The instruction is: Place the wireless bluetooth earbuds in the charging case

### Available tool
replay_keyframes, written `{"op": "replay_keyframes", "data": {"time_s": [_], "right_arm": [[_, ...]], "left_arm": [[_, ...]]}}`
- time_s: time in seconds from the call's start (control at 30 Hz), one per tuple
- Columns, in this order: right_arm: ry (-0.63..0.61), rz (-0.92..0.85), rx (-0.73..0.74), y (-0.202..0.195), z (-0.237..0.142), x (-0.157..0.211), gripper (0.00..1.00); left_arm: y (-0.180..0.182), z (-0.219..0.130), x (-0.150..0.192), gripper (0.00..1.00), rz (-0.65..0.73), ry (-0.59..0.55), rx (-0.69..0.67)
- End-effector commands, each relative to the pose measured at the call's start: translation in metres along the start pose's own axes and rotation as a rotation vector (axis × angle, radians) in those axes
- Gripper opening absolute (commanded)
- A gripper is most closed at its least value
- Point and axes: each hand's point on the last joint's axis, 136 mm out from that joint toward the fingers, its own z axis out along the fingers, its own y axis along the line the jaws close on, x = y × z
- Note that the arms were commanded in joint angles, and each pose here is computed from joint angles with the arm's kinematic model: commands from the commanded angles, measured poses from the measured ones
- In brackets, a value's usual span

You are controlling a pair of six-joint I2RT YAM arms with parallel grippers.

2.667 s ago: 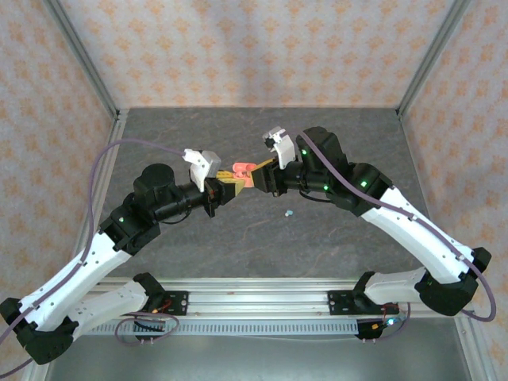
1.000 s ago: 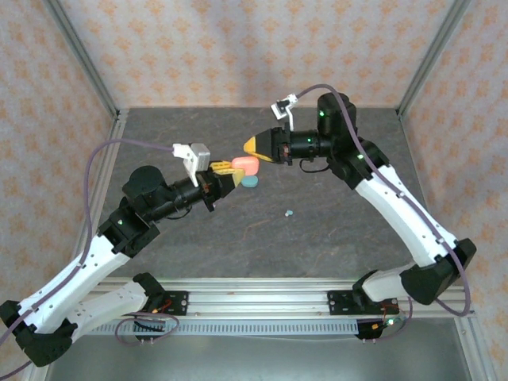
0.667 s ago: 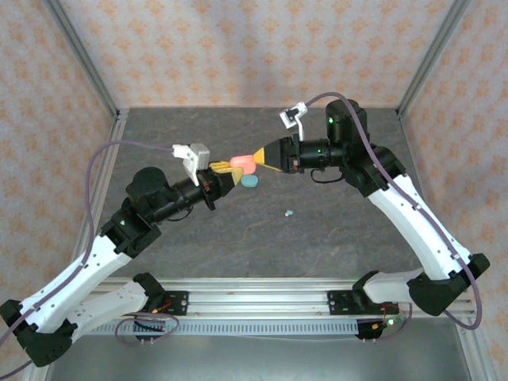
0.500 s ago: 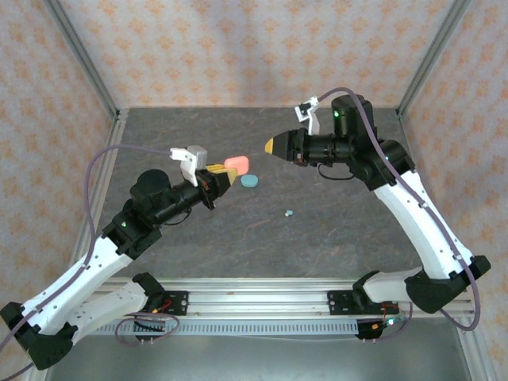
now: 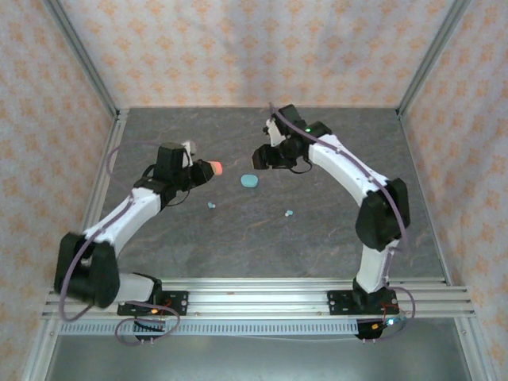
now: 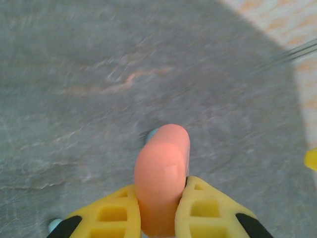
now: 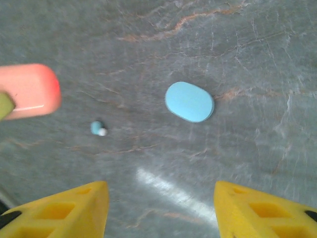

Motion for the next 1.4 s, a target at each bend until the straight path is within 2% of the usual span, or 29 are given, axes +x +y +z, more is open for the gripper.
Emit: {"op": "replay_keyframes", "data": {"time_s": [0.0, 0.23, 0.27, 0.3, 0.33, 0.5, 0.87, 1.0, 1.37], "right_arm": [[-0.015, -0.241, 0.013, -0.007, 0.030, -0.013, 0.60], [0.096, -0.353, -0.023, -0.021, 0.085, -0.017, 0.64], [0.101, -0.369, -0.027, -0.022, 0.091, -0.017, 0.65], [0.102, -0.380, -0.027, -0.024, 0.095, -0.017, 0.73], [0.102, -0.395, -0.028, -0.024, 0.097, -0.018, 0.76], [0.108, -0.470, -0.036, -0.027, 0.109, -0.015, 0.79], [0.179, -0.636, -0.053, -0.020, 0.135, 0.014, 0.81], [0.198, -0.665, -0.041, -0.022, 0.143, 0.020, 0.82], [0.281, -0.745, 0.019, -0.042, 0.153, 0.037, 0.78]], "left_arm": [[-0.003, 0.023, -0.014, 0.02, -0.047, 0.050, 0.046], [0.022, 0.075, -0.008, 0.07, -0.097, 0.213, -0.031], [0.025, 0.079, -0.006, 0.09, -0.101, 0.231, -0.042], [0.029, 0.083, -0.002, 0.11, -0.110, 0.250, -0.055], [0.031, 0.086, -0.001, 0.13, -0.114, 0.261, -0.064], [0.041, 0.092, 0.006, 0.26, -0.099, 0.314, -0.105], [0.037, 0.081, 0.005, 0.55, -0.054, 0.342, -0.114], [0.033, 0.071, 0.004, 0.58, -0.035, 0.341, -0.113], [0.026, 0.044, 0.004, 0.58, 0.021, 0.338, -0.097]]}}
